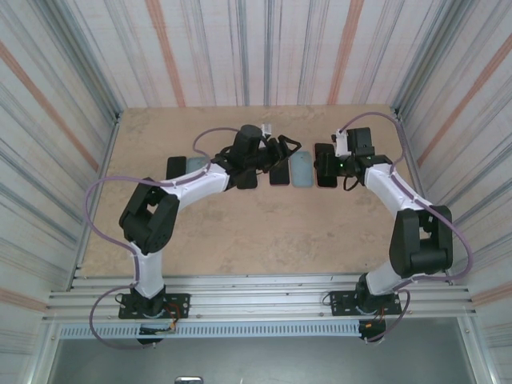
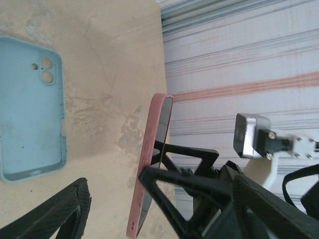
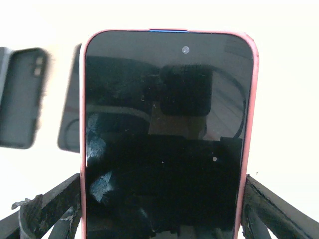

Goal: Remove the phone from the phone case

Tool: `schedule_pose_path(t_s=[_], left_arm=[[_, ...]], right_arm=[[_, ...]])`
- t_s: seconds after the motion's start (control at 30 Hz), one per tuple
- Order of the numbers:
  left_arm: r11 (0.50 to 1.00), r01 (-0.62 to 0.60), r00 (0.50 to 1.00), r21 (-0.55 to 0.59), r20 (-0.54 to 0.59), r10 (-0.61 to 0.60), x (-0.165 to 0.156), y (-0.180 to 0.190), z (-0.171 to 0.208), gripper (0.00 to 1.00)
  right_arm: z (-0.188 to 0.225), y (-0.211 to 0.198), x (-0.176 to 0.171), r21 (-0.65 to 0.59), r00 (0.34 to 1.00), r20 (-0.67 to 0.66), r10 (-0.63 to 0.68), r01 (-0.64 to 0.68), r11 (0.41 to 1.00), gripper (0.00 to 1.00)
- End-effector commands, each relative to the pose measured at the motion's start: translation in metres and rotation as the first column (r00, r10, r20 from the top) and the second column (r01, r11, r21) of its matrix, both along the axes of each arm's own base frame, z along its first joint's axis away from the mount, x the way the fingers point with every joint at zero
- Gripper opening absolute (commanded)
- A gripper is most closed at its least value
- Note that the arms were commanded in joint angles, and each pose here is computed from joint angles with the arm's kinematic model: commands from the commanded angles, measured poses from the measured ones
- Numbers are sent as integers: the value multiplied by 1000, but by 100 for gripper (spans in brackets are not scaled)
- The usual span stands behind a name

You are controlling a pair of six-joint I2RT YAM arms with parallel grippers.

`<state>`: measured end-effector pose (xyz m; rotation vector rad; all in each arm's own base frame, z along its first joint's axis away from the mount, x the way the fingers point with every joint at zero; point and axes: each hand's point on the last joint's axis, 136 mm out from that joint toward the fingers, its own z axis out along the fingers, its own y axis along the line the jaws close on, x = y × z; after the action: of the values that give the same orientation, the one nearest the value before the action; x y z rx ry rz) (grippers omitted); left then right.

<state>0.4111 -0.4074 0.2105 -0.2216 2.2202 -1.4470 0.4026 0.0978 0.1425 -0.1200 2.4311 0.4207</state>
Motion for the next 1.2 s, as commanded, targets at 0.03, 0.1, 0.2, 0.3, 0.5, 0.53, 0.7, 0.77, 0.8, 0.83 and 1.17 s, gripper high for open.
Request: schedule_pose_path(t_s=[0.03,0.1,0.2,0.3,0.5,0.53,0.7,0.77,0.8,0.83,1.17], left_arm=[[994,40,998,102,39,-44,4,1,-4,73],[991,39,998,126,50,-45,5,2,-3,72],[989,57,996,138,63,-66,4,-4,0,65],[985,81,994,151,67,-92,0,-11,-1,59],[982,120,989,144,73,-132,-5,-22,1,40],[982,127,987,138,78,-139,-5,-24,3,37],[984,149,986,94,65,-156,-10,-29,6,28],[985,155,986,75,58,-159,-11,-30,7,23],[985,157,985,65,58,-161,-12,-30,8,18],[986,158,985,59,60,-161,-13,-30,10,16],[992,123,989,-11,85,-121,-6,-15,34,10]], right_arm=[[32,30,-14,54,984,116,135,-142,988,53],[36,37,-20,63,979,128,162,-171,983,54],[44,45,-27,74,971,145,188,-200,977,54],[52,51,-31,86,964,164,208,-223,971,53],[67,63,-38,82,953,195,234,-254,964,53],[70,63,-38,81,951,199,236,-256,963,53],[76,68,-40,90,948,200,247,-269,959,53],[77,70,-40,92,947,200,250,-272,958,53],[77,71,-40,98,947,198,252,-275,956,53],[78,72,-40,104,948,197,252,-275,956,53],[75,70,-44,137,956,185,229,-255,957,85]])
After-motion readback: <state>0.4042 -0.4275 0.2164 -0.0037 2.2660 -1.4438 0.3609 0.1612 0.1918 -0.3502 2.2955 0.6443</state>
